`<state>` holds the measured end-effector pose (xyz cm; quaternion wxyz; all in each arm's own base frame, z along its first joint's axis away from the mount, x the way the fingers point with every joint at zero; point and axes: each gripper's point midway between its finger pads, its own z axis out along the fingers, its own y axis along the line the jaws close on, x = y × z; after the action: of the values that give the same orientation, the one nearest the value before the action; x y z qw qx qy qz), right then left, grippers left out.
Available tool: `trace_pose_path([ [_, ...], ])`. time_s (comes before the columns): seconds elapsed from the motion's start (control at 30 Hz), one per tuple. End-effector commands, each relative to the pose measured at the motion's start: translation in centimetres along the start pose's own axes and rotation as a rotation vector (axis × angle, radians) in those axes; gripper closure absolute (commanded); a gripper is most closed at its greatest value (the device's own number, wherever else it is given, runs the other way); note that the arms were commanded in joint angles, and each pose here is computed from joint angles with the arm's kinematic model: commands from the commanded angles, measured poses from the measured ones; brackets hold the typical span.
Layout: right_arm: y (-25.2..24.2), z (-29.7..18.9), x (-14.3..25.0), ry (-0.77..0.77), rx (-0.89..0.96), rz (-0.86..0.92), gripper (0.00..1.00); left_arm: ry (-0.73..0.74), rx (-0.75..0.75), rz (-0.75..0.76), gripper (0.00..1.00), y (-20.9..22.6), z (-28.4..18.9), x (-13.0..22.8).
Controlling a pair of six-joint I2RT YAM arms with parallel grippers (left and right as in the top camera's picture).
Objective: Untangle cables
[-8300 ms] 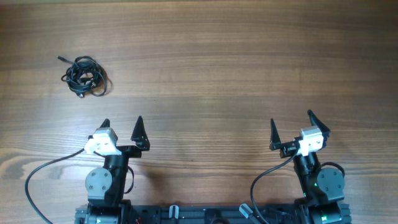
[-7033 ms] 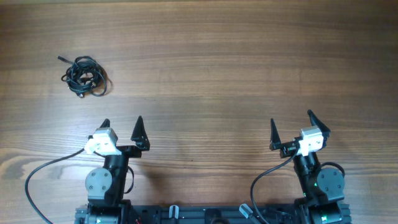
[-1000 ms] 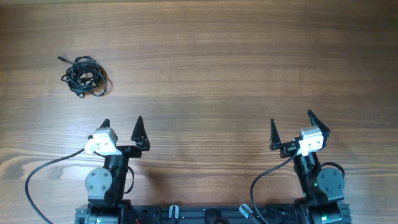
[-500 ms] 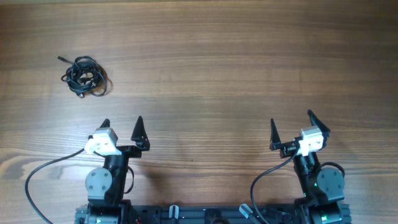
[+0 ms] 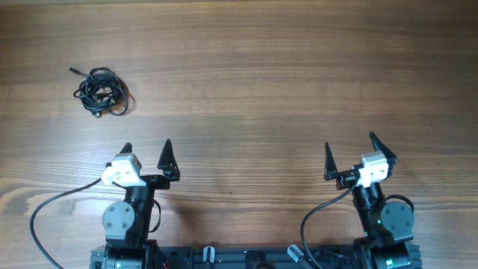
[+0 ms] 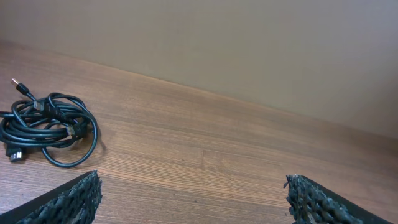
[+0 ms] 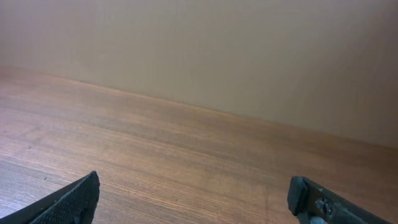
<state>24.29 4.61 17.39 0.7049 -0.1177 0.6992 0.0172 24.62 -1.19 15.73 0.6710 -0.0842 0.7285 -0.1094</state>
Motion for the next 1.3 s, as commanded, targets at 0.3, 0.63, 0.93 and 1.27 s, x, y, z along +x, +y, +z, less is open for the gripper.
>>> trace_pose_path([
  [0.3,0.1,0.0,-0.2,-0.008,-0.007,0.013,0.0,-0.003,-0.009,0.022,0.0,0.2,0.0,0.0],
  [0.63,0.1,0.0,-0.2,-0.008,-0.007,0.013,0.0,-0.003,-0.009,0.022,0.0,0.2,0.0,0.0],
  [0.93,0.1,0.0,-0.2,-0.008,-0.007,0.013,0.0,-0.004,-0.008,0.022,0.0,0.2,0.0,0.0],
  [1.27,0.1,0.0,-0.2,-0.008,-0.007,0.013,0.0,-0.093,0.008,0.017,0.0,-0.4,-0.2,-2.5],
])
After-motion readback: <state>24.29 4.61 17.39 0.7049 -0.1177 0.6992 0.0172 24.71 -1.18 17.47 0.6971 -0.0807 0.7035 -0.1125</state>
